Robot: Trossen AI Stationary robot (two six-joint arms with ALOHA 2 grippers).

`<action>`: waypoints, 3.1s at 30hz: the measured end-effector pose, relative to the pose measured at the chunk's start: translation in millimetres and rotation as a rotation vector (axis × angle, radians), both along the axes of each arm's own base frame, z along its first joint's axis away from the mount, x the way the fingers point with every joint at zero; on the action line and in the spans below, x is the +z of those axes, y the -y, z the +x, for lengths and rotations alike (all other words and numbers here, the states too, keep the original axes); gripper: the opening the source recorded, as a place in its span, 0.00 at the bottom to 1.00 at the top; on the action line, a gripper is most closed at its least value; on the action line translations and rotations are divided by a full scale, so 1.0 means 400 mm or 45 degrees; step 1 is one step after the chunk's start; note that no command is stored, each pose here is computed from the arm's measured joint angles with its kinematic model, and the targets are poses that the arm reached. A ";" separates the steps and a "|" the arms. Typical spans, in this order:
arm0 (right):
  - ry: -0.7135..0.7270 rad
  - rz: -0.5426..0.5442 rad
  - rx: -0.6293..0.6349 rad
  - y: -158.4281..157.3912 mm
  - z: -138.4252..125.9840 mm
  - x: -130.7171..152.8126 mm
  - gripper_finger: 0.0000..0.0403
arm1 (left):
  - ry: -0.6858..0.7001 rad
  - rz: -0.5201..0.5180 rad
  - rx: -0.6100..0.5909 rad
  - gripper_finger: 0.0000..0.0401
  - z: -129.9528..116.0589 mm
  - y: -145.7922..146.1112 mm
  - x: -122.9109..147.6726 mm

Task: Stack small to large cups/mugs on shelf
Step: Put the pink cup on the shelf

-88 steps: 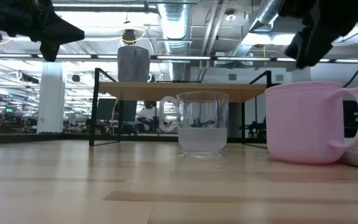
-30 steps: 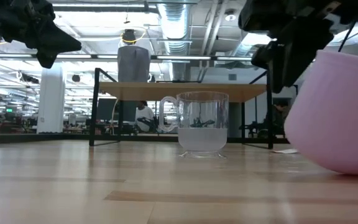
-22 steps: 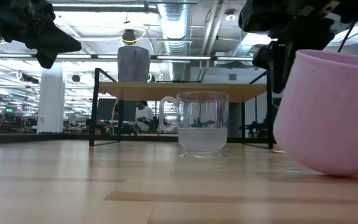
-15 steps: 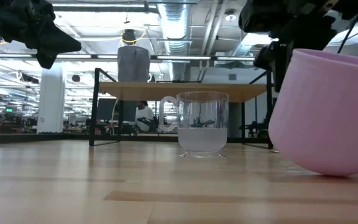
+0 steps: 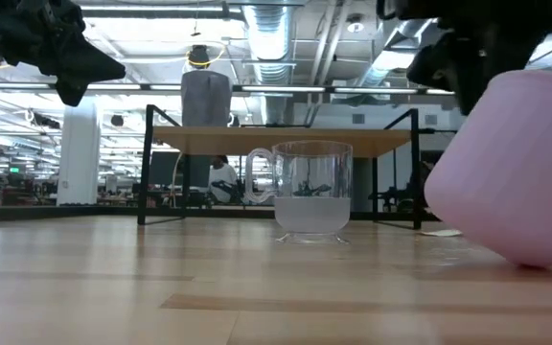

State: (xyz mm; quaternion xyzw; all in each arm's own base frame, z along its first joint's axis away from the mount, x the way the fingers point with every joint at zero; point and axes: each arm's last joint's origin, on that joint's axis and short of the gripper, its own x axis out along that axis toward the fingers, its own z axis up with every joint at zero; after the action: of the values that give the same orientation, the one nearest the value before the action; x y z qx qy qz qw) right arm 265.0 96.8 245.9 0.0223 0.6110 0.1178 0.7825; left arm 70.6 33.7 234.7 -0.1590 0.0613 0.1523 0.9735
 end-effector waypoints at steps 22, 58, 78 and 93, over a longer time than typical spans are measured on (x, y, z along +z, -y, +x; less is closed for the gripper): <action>0.079 -0.031 0.076 -0.052 0.011 -0.016 0.40 | 0.004 -0.073 0.009 0.08 0.000 0.000 -0.003; 0.026 -0.063 0.059 -0.095 0.003 0.008 0.40 | -0.044 -0.114 0.015 0.08 -0.003 0.002 -0.014; 0.130 -0.058 0.069 -0.104 0.022 0.006 0.40 | -0.073 -0.120 0.038 0.08 -0.004 0.001 -0.020; 0.076 0.102 0.035 -0.145 0.059 -0.038 0.40 | -0.078 -0.119 0.010 0.08 -0.004 0.002 -0.020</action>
State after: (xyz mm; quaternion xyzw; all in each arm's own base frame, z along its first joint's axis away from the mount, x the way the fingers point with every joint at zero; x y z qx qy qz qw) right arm 288.7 154.7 230.6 0.0417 0.5825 0.1536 0.7971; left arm 69.0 32.7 226.5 -0.1999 0.0973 0.1580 0.9621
